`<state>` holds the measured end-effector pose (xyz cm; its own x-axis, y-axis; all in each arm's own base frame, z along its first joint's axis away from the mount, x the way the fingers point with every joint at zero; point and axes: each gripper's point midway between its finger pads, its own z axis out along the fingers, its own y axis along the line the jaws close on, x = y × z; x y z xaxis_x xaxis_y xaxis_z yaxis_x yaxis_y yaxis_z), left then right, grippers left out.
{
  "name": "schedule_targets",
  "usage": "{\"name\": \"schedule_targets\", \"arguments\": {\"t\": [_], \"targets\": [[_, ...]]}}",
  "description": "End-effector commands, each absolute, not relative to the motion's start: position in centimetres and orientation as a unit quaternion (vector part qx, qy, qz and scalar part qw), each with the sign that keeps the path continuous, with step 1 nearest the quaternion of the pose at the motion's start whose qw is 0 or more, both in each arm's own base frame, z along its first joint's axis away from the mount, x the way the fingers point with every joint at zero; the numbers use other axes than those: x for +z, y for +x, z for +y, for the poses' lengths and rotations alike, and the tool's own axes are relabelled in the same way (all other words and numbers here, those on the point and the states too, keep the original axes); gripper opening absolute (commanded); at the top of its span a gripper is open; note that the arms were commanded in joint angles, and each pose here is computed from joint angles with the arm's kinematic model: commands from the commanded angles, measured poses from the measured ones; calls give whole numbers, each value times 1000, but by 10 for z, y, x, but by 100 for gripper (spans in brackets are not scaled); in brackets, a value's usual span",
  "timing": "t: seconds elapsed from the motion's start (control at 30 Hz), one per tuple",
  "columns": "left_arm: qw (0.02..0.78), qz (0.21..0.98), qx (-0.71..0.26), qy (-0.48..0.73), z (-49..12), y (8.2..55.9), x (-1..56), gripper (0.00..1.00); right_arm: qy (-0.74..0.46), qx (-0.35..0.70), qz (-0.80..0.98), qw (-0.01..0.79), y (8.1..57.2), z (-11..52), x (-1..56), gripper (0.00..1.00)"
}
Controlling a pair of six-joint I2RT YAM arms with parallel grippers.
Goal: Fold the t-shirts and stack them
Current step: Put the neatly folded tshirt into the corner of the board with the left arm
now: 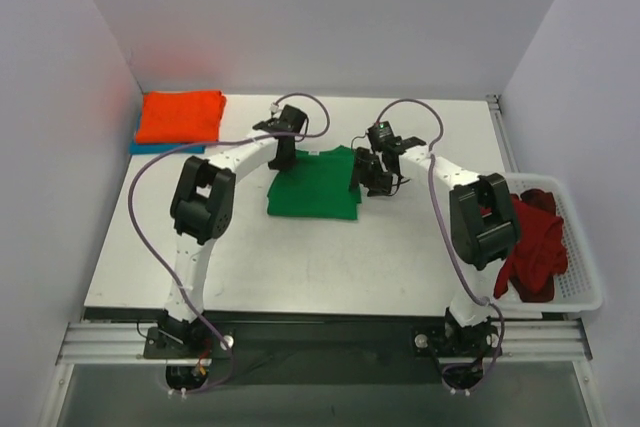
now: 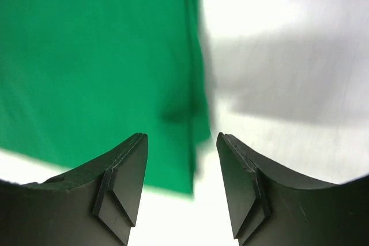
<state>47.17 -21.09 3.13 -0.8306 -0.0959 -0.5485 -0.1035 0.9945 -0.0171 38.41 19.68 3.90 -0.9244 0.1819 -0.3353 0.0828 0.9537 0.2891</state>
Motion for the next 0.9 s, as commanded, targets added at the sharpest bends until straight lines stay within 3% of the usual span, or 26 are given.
{"name": "schedule_targets", "arguments": {"t": [0.0, 0.3, 0.87], "targets": [[265, 948, 176, -5, -136, 474, 51, 0, 59, 141, 963, 222, 360, 198, 81, 53], [321, 869, 371, 61, -62, 541, 144, 0, 9, 159, 958, 237, 296, 213, 94, 53], [422, 785, 452, 44, 1, 629, 226, 0, -17, 170, 952, 252, 257, 198, 106, 53]]}}
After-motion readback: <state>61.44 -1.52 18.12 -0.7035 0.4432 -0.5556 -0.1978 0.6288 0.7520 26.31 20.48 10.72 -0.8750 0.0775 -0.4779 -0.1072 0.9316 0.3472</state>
